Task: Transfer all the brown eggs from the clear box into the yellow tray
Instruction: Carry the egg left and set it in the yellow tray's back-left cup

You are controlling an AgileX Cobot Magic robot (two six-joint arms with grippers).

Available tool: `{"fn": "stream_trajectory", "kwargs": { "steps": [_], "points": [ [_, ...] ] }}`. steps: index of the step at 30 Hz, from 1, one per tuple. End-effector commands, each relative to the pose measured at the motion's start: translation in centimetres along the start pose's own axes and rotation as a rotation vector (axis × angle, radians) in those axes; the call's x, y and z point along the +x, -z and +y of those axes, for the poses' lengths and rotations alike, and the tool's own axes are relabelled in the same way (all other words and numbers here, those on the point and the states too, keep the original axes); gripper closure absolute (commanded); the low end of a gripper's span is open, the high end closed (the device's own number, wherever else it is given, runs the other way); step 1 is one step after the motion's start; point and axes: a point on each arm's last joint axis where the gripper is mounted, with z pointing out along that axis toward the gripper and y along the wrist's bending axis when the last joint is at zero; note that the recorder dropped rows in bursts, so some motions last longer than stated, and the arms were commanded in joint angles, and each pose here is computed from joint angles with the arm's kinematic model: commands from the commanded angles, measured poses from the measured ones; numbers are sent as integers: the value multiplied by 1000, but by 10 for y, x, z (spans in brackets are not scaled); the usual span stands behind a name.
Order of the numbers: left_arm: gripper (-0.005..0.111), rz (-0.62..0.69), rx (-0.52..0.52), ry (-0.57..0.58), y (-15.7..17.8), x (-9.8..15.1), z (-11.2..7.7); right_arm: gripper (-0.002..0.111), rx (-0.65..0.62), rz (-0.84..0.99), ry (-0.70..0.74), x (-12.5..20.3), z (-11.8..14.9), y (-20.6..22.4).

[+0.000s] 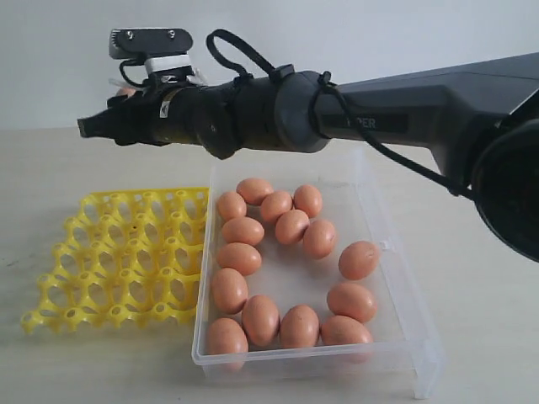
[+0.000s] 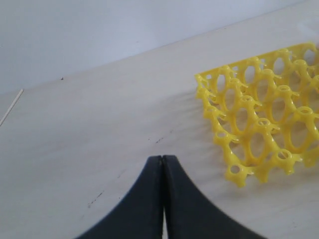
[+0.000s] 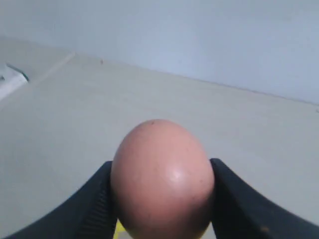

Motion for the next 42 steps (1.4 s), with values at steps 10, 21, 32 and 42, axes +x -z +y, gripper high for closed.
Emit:
{"fn": "stream_trajectory", "kwargs": {
  "steps": [10,21,32,42],
  "points": [
    [107,-18,-2,5,1,-2,0,108,-338,-109,22,63,13,-35],
    [107,-18,-2,5,1,-2,0,108,-350,-100,110,84,10,-54],
    [107,-18,-2,5,1,-2,0,104,-314,-85,75,85,7,-76],
    [107,-18,-2,5,1,-2,0,85,-313,-69,104,87,7,-76]
  ]
}}
